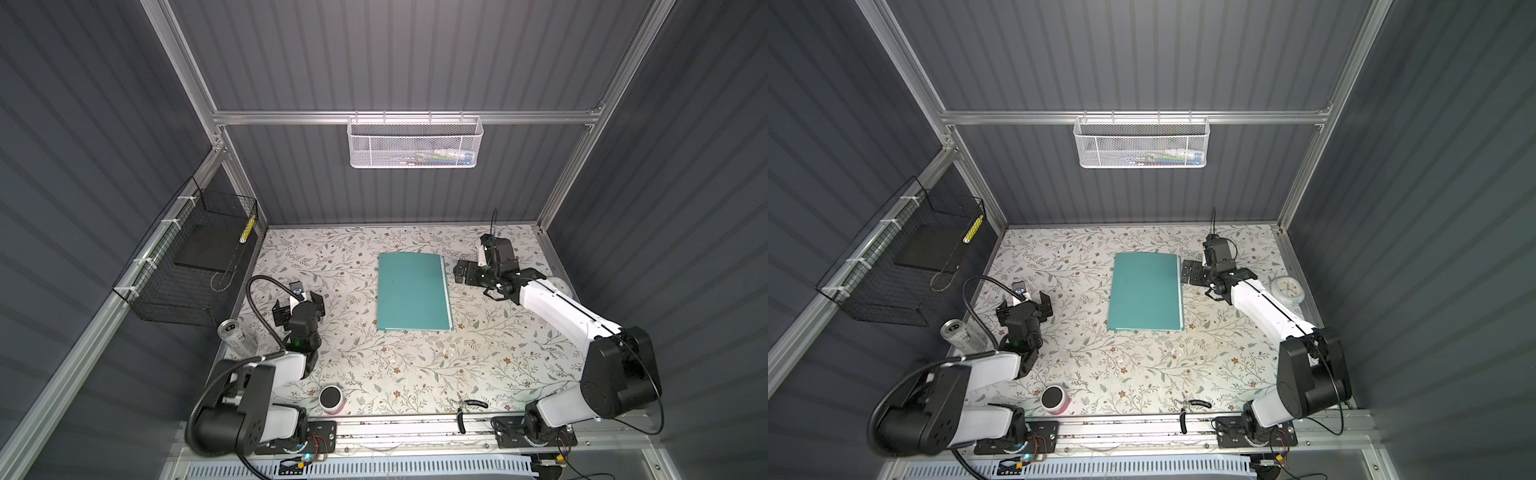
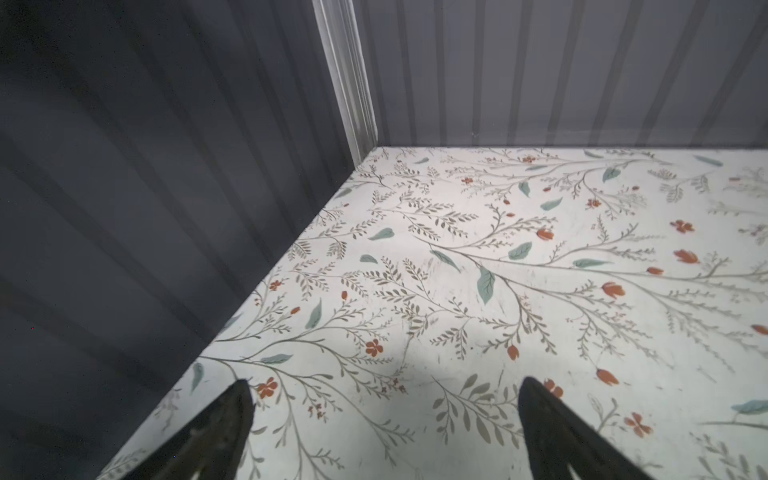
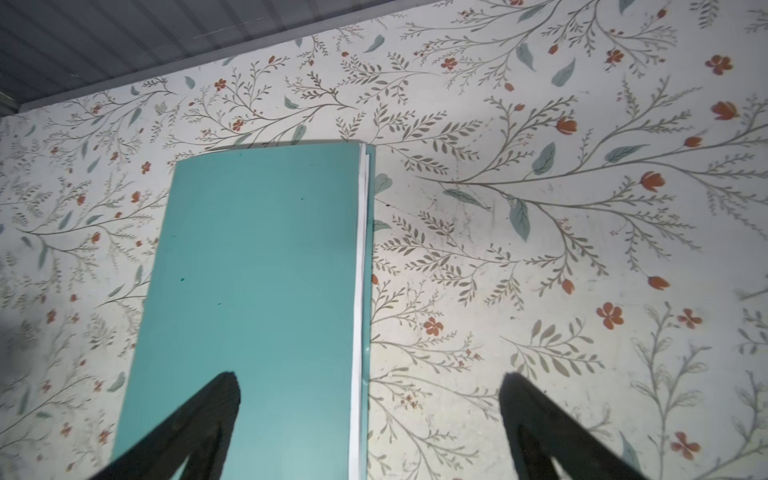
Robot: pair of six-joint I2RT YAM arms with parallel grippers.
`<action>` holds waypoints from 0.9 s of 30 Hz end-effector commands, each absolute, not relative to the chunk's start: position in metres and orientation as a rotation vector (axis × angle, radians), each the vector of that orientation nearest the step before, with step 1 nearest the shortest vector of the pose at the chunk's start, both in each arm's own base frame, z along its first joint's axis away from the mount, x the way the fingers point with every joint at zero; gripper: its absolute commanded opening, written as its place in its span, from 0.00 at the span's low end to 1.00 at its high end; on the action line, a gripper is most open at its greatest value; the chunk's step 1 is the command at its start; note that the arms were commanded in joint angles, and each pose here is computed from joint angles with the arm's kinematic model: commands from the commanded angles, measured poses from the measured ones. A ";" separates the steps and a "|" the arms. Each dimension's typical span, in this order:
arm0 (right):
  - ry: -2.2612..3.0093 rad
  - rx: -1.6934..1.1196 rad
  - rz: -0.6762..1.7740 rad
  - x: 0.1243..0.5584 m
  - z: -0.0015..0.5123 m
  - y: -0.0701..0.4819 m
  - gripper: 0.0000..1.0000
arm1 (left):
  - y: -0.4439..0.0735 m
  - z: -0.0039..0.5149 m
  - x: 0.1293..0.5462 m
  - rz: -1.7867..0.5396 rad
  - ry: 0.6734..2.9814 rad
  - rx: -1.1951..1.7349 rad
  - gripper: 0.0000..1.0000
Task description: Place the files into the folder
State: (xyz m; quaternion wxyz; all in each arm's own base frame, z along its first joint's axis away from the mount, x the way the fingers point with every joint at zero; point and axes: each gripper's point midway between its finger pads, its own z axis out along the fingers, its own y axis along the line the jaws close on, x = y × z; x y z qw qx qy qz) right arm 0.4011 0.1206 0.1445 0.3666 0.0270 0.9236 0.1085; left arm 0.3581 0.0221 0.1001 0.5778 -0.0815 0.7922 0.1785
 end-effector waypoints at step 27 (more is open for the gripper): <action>1.748 0.199 -0.052 0.381 0.125 -0.041 0.99 | 0.008 0.074 0.407 0.321 1.908 -0.131 1.00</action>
